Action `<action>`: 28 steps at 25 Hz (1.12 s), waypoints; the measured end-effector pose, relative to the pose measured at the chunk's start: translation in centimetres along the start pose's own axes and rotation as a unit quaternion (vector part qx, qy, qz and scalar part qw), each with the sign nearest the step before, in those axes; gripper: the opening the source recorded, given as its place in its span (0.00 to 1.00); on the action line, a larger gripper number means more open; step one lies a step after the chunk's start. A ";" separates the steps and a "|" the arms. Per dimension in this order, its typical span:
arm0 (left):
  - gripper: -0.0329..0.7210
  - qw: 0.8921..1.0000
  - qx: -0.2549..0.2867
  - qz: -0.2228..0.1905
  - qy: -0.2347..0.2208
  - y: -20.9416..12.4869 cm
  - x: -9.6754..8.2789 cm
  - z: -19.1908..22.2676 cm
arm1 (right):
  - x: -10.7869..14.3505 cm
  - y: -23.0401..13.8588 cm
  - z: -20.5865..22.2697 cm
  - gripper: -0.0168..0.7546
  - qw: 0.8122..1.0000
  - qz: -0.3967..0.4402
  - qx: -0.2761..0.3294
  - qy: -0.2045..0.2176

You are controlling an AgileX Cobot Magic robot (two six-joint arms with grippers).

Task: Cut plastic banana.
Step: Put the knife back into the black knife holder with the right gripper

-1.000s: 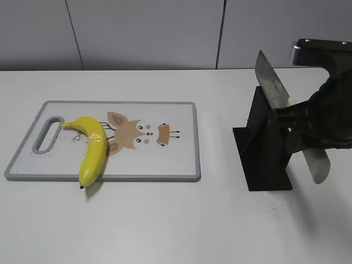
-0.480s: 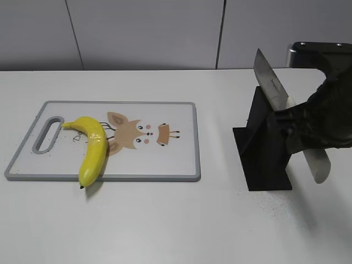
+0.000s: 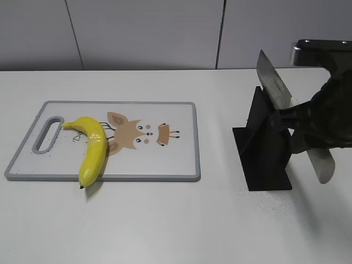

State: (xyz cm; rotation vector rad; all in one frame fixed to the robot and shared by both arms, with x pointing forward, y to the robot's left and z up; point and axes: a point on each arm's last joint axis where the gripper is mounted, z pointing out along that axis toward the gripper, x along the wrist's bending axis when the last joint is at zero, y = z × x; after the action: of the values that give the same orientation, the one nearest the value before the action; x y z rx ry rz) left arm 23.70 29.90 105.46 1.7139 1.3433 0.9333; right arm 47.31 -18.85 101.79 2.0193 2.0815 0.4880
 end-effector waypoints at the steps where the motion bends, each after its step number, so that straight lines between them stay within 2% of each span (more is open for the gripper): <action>1: 0.81 1.000 0.000 0.000 0.000 0.0 0.0 0.0 | 0.0 0.0 0.2 0.25 1.000 -0.001 0.003 -0.002; 17: 0.80 1.000 0.000 0.000 0.000 0.0 0.0 0.0 | 0.1 0.0 1.4 0.26 1.000 -0.002 0.023 -0.011; 19: 0.79 1.000 0.000 0.000 0.000 0.0 0.0 0.0 | 0.1 0.0 1.4 0.31 1.000 -0.002 0.023 -0.011; 24: 0.79 1.000 0.000 0.000 0.000 0.0 0.0 0.0 | 0.1 0.1 1.4 0.53 1.000 -0.002 0.020 -0.010; 28: 0.79 1.000 0.000 0.000 0.000 0.0 0.0 0.0 | 0.1 0.1 1.4 0.58 1.000 -0.003 0.020 -0.010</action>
State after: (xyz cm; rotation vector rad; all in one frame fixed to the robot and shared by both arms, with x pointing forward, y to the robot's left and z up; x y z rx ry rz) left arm 23.70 29.90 105.46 1.7139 1.3433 0.9333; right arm 47.89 -18.57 100.58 2.0302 2.1016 0.4267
